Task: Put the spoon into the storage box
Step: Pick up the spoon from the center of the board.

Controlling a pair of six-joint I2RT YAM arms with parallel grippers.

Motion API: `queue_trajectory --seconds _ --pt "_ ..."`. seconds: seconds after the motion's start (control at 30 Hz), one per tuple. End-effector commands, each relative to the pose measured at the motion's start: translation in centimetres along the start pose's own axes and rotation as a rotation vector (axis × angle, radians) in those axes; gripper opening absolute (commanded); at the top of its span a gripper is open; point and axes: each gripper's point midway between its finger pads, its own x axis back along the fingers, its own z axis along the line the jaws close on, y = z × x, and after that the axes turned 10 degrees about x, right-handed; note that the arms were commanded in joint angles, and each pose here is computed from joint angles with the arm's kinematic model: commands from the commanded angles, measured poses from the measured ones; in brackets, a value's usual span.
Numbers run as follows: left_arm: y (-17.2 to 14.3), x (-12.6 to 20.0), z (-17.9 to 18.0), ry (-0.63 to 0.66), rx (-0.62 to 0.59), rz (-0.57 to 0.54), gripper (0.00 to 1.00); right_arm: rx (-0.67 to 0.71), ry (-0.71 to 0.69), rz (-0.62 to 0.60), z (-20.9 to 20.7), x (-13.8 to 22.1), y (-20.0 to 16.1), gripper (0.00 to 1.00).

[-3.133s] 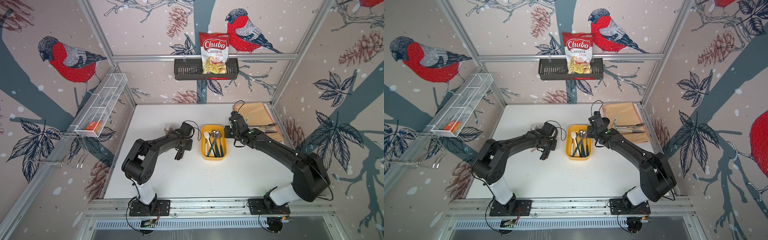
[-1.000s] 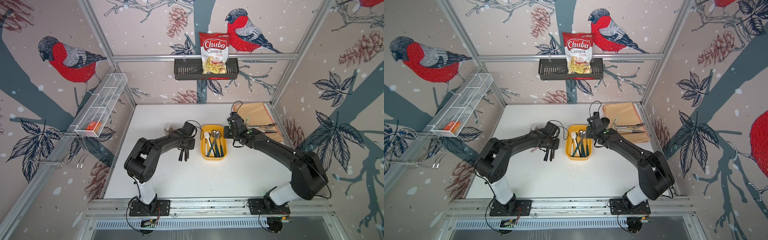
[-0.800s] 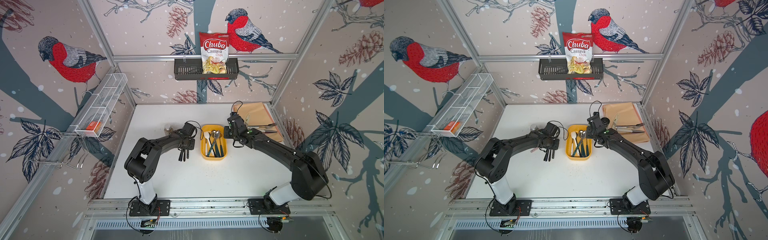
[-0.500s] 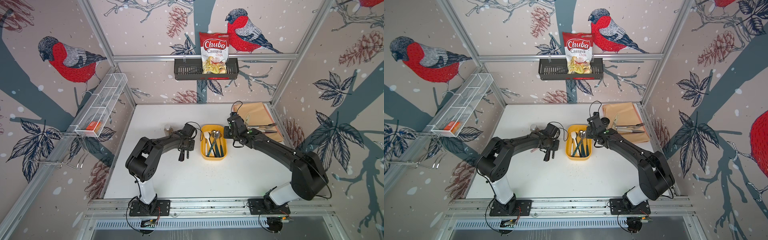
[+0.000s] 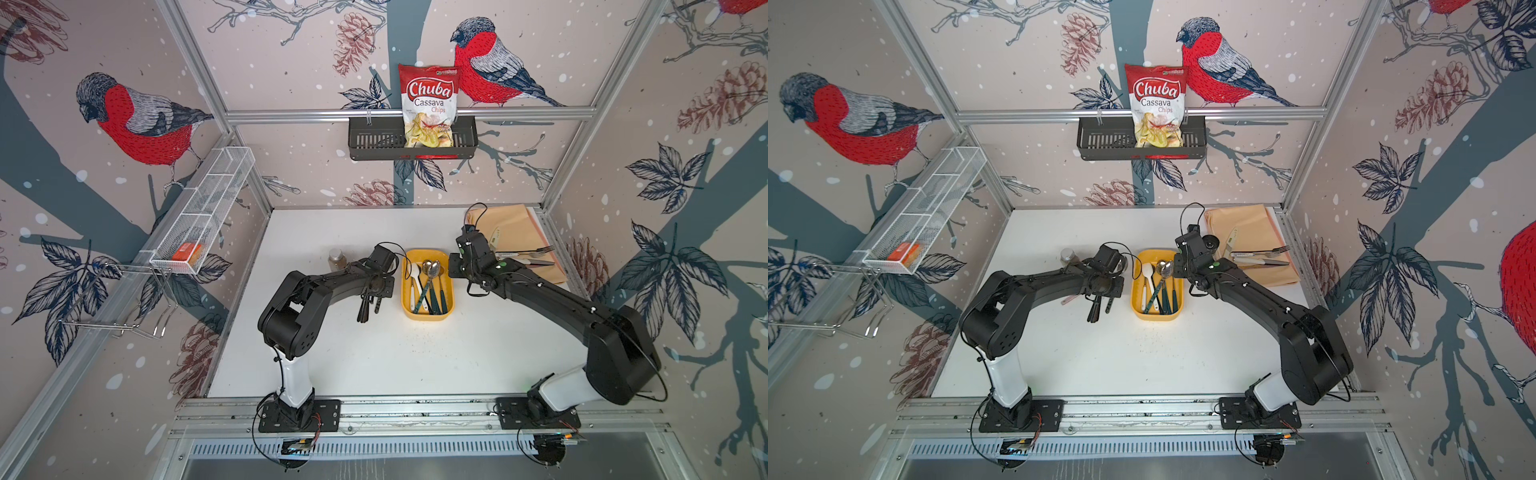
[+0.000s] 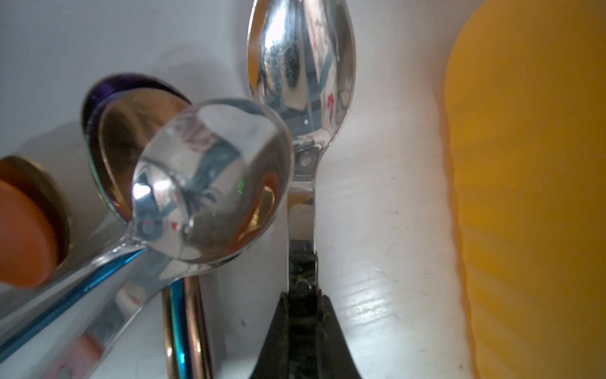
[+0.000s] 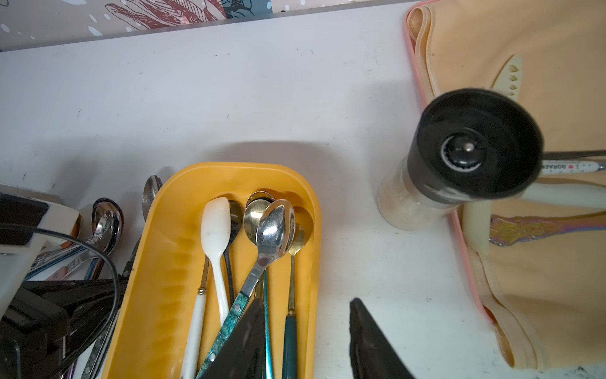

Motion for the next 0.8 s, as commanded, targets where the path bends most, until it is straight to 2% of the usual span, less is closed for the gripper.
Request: queue_trajectory --seconds 0.0,0.63,0.77 --pt "-1.9 -0.2 -0.3 -0.017 -0.02 0.084 0.0 -0.015 -0.012 -0.022 -0.2 0.3 0.4 0.44" --pt "3.5 6.0 -3.4 -0.112 0.021 -0.057 0.0 -0.02 -0.021 -0.039 -0.6 1.1 0.4 0.44" --pt "4.4 7.7 -5.1 -0.148 0.02 -0.081 0.0 -0.025 -0.02 -0.059 -0.8 1.6 0.7 0.44"
